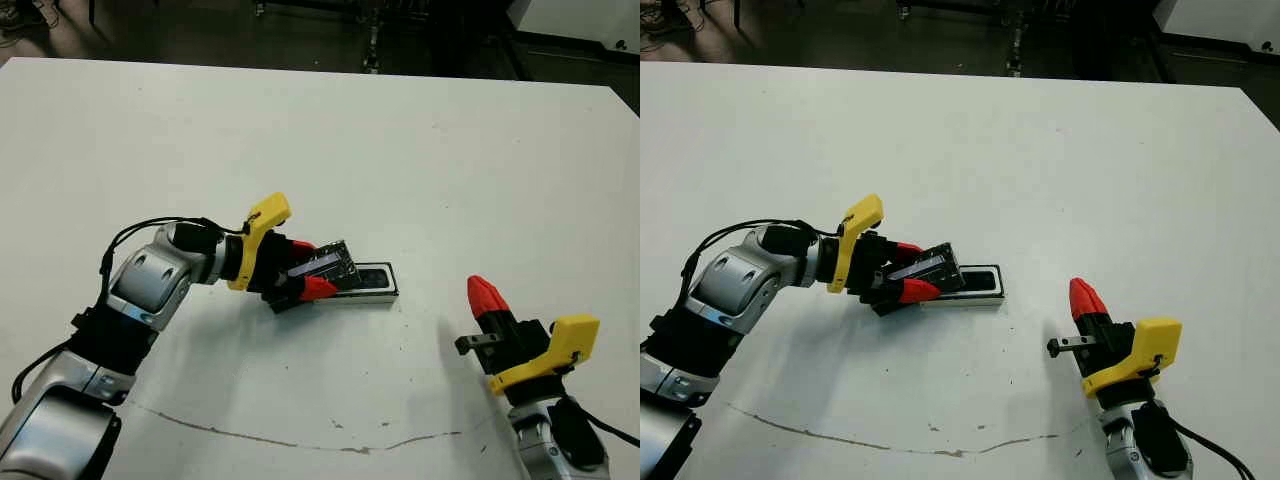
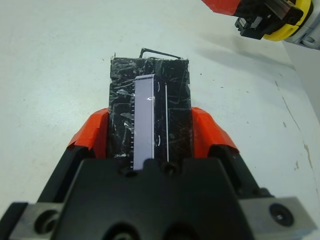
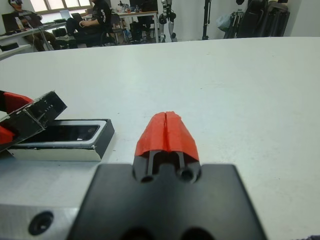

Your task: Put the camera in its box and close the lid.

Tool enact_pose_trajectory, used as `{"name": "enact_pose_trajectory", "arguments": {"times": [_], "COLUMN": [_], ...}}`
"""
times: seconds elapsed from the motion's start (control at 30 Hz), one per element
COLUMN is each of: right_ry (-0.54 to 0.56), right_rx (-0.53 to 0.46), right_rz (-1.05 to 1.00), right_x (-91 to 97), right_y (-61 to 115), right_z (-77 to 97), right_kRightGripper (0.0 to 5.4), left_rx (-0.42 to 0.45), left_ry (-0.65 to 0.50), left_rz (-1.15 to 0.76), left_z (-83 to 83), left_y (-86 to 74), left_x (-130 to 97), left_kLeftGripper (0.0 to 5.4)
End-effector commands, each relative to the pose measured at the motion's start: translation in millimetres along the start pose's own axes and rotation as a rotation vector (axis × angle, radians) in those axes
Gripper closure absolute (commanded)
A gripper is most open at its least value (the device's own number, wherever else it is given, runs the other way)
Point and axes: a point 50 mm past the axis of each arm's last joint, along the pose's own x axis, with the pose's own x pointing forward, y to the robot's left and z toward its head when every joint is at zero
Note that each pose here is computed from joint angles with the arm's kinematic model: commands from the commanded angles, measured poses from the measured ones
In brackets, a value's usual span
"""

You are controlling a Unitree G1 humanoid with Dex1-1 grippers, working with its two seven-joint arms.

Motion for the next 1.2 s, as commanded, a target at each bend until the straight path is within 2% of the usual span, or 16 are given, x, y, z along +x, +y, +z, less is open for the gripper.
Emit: {"name": "enact_pose_trajectory", "arguments": {"times": [0.03,0.2,0.37,0.73,0.87,1.2], "right_ry": [0.017,0.022,0.022,0.021,0.017,0.019], "right_rx": [-0.015,-0.005,-0.016,-0.011,-0.009,0.001], "right_rz": [-0.009,-0.012,-0.009,-0.011,-0.011,-0.013], "right_x": [-2.2,-2.3,-2.5,-2.6,-2.6,-2.2], "right_y": [-2.1,-2.1,-2.4,-1.7,-2.3,-2.8], "right_z": [-1.5,-2.2,-1.6,-1.8,-2.1,-1.6], "right_kRightGripper": [5.4,5.4,5.4,5.4,5.4,5.4], "left_rx": [-0.069,-0.049,0.018,0.051,0.046,-0.039], "left_ry": [0.017,0.017,0.043,0.106,0.117,0.112], "left_rz": [-0.041,-0.061,-0.062,-0.111,-0.124,-0.121], "left_z": [-15.6,-18.8,-23.5,-31.8,-30.8,-29.5], "left_y": [-5.1,-5.0,-1.1,-3.3,-5.1,-4.8], "left_x": [9.8,17.4,28.9,53.7,59.6,66.2], "left_kLeftGripper": [2.24,2.24,2.24,2.24,2.24,2.24]}}
